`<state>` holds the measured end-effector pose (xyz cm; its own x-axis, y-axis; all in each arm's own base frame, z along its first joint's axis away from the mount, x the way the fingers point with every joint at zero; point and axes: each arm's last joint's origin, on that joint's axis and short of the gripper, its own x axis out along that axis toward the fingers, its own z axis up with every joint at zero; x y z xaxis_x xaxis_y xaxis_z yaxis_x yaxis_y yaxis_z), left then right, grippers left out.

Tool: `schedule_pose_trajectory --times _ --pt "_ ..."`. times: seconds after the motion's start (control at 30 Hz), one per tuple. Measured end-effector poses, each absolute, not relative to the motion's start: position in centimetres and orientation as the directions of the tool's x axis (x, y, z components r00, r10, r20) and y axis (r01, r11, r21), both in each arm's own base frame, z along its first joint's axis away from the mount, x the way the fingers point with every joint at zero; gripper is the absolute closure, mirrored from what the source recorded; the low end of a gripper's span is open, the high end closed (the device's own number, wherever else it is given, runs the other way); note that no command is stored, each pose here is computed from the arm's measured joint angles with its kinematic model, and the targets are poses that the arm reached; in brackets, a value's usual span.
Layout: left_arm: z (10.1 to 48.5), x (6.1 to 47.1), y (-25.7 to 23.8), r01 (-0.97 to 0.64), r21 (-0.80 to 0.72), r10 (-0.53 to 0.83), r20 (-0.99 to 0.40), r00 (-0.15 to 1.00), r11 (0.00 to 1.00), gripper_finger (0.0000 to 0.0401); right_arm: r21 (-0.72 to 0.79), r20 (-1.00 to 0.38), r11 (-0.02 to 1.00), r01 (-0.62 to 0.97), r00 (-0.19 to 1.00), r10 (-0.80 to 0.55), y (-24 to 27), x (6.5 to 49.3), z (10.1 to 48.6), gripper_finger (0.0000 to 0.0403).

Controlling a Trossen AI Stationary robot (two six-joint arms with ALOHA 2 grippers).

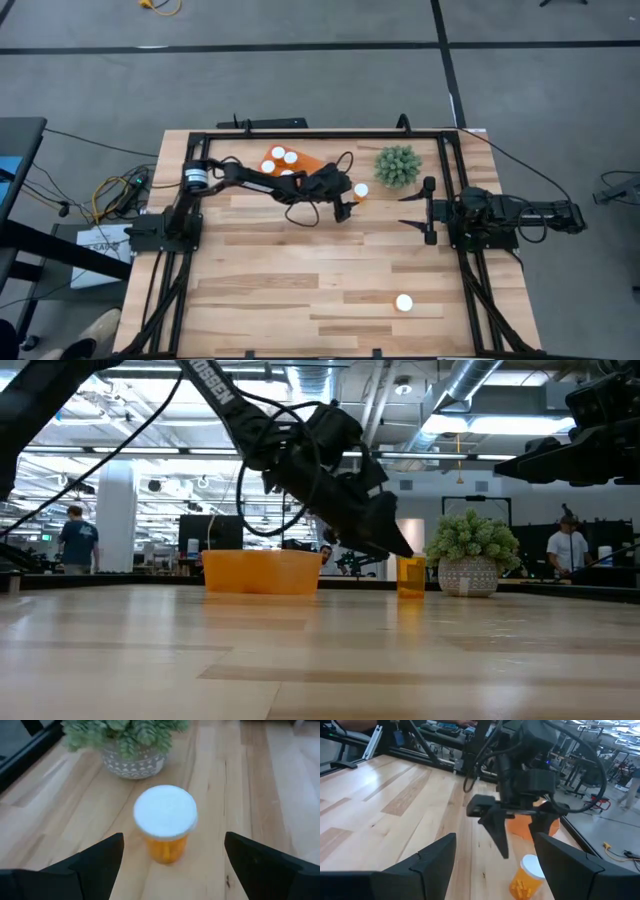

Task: Pick and place pill bottles into a basket
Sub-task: Put the orange pill bottle into the orange bin

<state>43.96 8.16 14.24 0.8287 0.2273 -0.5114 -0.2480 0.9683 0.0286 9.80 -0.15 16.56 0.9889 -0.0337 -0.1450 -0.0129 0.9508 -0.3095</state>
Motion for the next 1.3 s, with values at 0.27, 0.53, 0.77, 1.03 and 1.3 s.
schedule_pose_trajectory --times 0.27,0.53,0.77,1.03,1.3 --pt "14.1 45.3 8.4 -0.288 -0.007 0.247 -0.497 0.832 0.957 0.0063 -0.31 -0.145 0.951 -0.013 0.989 -0.033 -0.1 9.8 16.6 0.0138" --pt "14.2 45.3 8.5 -0.295 -0.005 0.255 -0.488 0.835 0.955 0.0078 -0.31 -0.145 0.951 -0.013 0.989 -0.033 -0.1 9.8 16.6 0.0138" --pt "14.0 45.2 8.6 -0.304 -0.045 0.241 -0.504 0.829 0.952 0.0122 -0.309 -0.145 0.951 -0.013 0.989 -0.034 -0.1 9.8 16.6 0.0138" --pt "10.8 46.7 8.8 -0.267 -0.059 0.192 -0.549 0.813 0.962 0.0142 -0.31 -0.145 0.951 -0.013 0.989 -0.034 -0.1 9.8 16.6 0.0138" --pt "11.4 47.5 9.1 -0.287 -0.042 0.219 -0.544 0.81 0.957 0.0142 -0.31 -0.143 0.951 -0.012 0.989 -0.034 -0.1 9.8 16.6 0.0138"
